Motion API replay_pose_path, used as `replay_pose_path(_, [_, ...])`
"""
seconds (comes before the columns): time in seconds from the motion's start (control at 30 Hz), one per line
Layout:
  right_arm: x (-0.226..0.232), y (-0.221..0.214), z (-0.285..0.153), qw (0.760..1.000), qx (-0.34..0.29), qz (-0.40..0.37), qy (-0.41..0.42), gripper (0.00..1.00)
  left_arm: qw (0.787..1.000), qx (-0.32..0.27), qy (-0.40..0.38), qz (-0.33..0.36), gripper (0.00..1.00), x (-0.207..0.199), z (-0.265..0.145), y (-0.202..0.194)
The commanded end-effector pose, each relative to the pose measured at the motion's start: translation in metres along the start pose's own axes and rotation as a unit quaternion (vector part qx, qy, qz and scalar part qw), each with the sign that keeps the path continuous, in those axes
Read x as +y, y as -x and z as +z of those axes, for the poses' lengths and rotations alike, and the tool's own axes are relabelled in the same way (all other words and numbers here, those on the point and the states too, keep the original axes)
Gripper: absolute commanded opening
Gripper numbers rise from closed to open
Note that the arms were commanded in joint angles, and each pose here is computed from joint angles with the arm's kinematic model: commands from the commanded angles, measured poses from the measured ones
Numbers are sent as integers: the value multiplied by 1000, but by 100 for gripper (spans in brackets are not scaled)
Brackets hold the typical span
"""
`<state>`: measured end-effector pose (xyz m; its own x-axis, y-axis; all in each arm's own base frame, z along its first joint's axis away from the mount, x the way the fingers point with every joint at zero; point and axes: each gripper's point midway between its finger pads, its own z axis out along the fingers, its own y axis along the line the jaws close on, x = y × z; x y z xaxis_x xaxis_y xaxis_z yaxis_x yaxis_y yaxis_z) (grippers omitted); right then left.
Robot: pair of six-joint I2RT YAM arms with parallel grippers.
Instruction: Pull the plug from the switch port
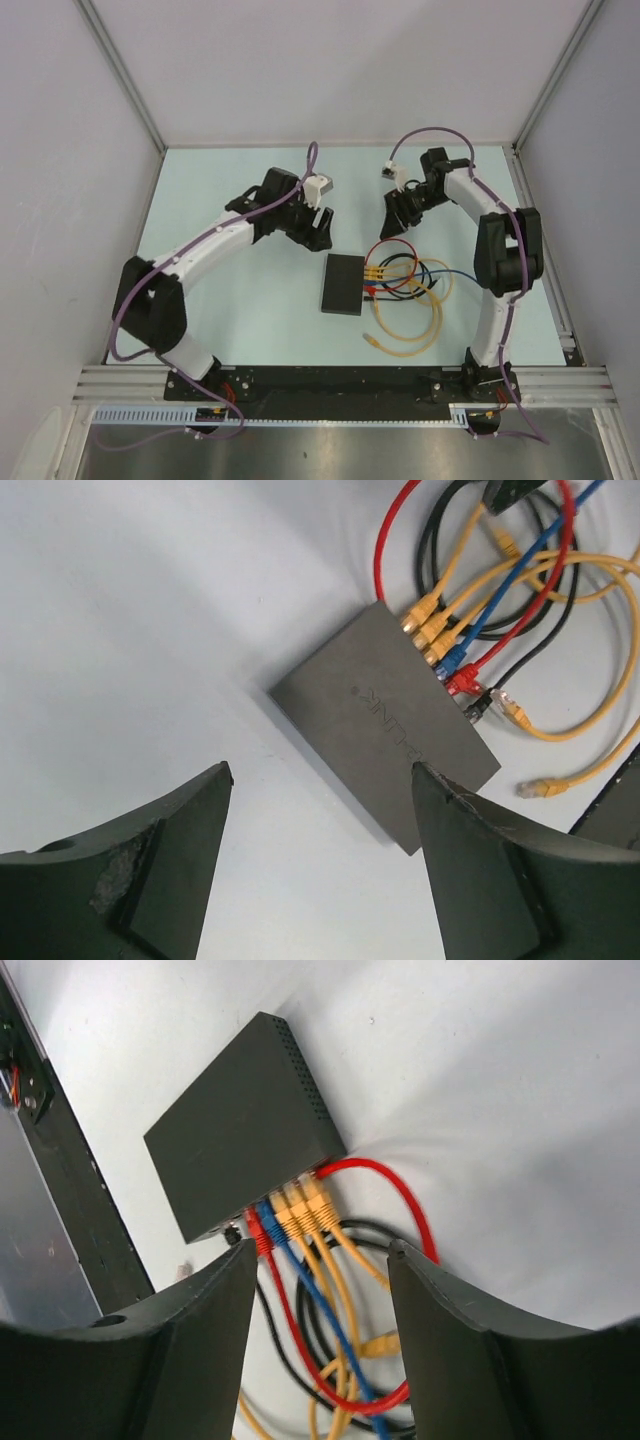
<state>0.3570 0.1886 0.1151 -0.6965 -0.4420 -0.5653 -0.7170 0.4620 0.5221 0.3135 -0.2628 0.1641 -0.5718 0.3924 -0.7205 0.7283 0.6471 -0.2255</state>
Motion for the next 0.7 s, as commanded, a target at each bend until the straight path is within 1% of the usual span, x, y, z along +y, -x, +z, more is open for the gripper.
replay_pose_path(0.0, [-2,-19,19,997,48,19,54,58,993,58,-10,-103,78,3,27,-32])
replay_pose_path(0.1, [-4,-17,31,997,63,8,53,58,990,84,-31,-110,77,9,44,-47])
replay_pose_path(0.17, [-6,-14,36,997,63,1,46,58,987,104,-32,-121,75,15,57,-55])
replay_pose_path(0.27, [-9,-16,43,996,68,-9,48,58,985,96,-53,-133,72,14,64,-52])
replay_pose_path(0.33, [-7,-17,45,996,71,-24,52,57,984,103,-48,-137,70,19,70,-55])
replay_pose_path(0.5, [11,-2,35,996,37,-51,55,57,982,113,-45,-142,64,23,80,-67])
replay_pose_path(0.6, [14,-11,41,996,55,-50,58,57,983,113,-51,-133,60,22,84,-70])
replay_pose_path(0.67, [11,-17,44,995,65,-47,55,56,983,116,-46,-133,59,24,88,-73])
